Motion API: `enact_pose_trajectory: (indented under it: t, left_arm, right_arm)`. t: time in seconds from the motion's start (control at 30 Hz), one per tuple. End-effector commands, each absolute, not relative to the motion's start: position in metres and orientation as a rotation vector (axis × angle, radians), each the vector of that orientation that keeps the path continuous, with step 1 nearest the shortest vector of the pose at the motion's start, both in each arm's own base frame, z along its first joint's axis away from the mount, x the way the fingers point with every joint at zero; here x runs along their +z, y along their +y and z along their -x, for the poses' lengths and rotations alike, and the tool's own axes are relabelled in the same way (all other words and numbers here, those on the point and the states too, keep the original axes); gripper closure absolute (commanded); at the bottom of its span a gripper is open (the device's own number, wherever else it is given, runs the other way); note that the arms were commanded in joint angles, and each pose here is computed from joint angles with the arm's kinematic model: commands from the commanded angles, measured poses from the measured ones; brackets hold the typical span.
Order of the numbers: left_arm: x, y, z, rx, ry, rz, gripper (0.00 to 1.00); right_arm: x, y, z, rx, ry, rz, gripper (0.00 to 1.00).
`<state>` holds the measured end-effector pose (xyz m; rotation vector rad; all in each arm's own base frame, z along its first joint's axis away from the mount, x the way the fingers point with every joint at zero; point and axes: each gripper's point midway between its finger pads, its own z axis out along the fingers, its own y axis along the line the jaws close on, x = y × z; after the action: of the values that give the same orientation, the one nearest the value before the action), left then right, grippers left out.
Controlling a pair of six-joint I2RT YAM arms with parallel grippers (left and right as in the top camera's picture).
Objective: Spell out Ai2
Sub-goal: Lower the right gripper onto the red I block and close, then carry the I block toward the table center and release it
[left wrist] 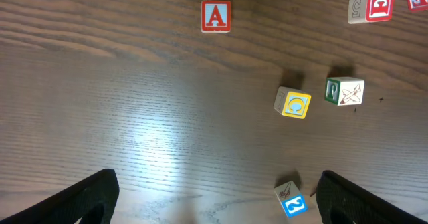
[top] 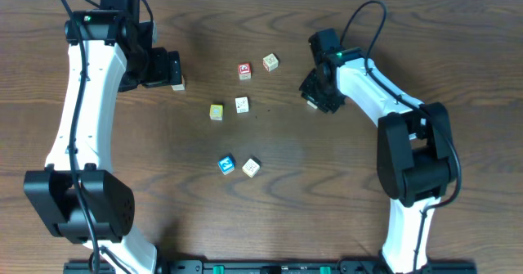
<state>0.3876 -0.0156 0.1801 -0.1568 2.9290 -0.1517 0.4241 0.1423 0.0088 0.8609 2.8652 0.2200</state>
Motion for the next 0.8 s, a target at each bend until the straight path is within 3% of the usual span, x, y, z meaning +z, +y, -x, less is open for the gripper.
enact_pose_trajectory:
  t: [0.0,0.37,0.77]
  left_arm:
    - [0.187,-0.011,-0.389,-0.129,2.910,0.176,0.05]
    - [0.186,-0.010,-0.386,-0.129,2.923,0.178,0.04]
    - [0.186,-0.010,-0.385,-0.128,2.927,0.178,0.05]
  right_arm:
    - [0.013,0.167,-0.422,0.262,2.920,-0.596,0.70]
    - [0.014,0.234,-0.390,0.184,2.948,-0.144,0.74]
    - [0.020,0.235,-0.395,0.088,2.899,-0.063,0.76]
